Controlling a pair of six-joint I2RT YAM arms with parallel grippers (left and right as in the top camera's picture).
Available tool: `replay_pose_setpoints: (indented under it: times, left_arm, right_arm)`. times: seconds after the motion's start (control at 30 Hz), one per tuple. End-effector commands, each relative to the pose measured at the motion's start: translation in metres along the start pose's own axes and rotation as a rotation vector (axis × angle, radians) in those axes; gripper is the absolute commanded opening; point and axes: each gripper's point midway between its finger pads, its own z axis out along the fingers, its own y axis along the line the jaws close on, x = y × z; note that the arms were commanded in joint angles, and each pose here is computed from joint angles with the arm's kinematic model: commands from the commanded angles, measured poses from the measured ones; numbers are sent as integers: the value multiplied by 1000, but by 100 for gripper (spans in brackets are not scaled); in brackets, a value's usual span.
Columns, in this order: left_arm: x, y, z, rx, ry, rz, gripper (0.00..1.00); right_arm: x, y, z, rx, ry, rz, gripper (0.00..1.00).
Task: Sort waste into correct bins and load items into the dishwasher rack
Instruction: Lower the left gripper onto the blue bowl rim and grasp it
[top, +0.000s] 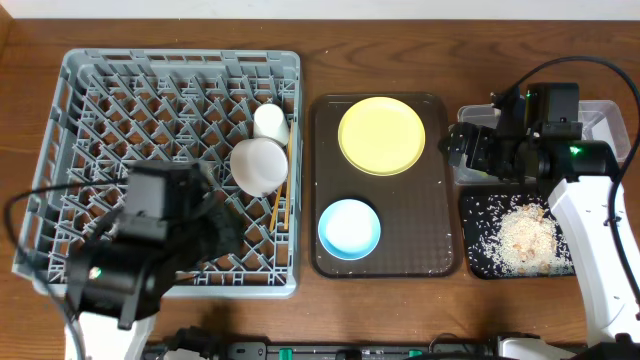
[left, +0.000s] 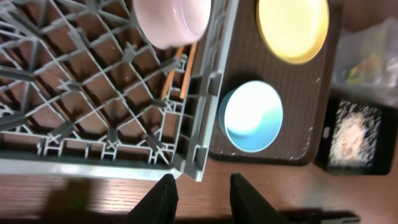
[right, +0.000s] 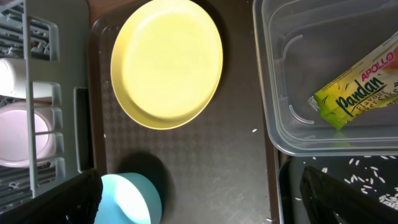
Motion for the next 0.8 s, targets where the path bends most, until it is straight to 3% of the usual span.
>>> replay_pose_setpoints:
  times: [0.0,0.77]
  left_arm:
    - [1,-1,14,-72,23,7,33]
    - [79,-101,165,-149,280,396,40]
  right_arm:
    - [1,4,0,-10,3,-20,99]
    - [1,4,0,-10,3,-20,99]
